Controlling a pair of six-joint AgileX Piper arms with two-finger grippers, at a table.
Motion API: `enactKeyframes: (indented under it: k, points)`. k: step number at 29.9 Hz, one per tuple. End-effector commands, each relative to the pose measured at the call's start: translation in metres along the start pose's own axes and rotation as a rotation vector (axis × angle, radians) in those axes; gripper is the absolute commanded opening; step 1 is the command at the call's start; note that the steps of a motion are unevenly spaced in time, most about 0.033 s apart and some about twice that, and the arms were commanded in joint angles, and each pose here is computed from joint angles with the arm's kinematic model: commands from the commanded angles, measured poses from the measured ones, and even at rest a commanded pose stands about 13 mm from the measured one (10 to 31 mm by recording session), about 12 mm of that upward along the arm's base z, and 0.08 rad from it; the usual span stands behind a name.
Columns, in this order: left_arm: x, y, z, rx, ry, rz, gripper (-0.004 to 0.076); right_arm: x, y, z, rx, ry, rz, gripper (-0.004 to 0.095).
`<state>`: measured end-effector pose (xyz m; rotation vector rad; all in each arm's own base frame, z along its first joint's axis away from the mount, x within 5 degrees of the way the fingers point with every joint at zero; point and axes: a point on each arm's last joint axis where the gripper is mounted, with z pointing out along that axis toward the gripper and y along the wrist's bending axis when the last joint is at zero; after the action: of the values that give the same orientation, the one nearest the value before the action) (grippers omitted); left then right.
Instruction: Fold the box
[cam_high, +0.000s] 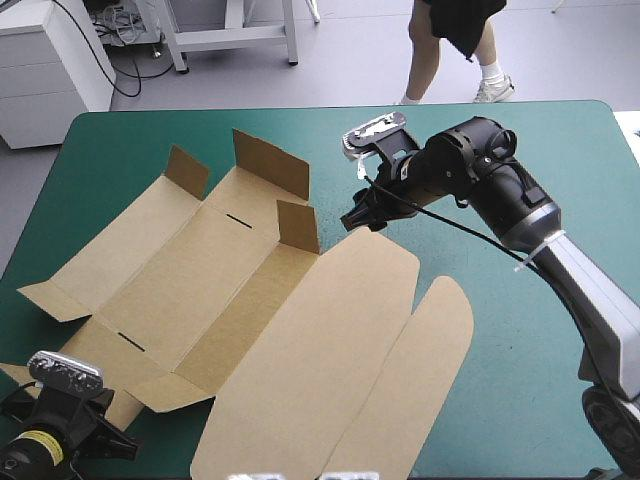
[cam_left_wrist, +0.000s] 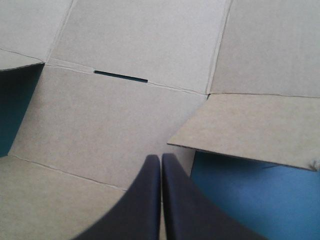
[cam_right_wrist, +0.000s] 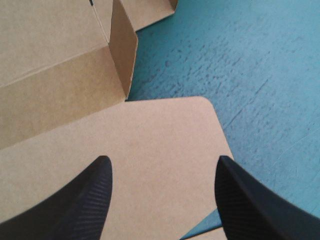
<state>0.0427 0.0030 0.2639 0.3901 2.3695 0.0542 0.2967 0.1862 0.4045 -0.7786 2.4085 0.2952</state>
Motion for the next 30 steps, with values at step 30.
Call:
enactKeyframes:
  k: [30]
  points:
    - [-0.009,0.001,-0.003,-0.003,-0.054,-0.003,-0.001,-0.081,0.005,0.066,-0.147,-0.208,-0.189,0.0563]
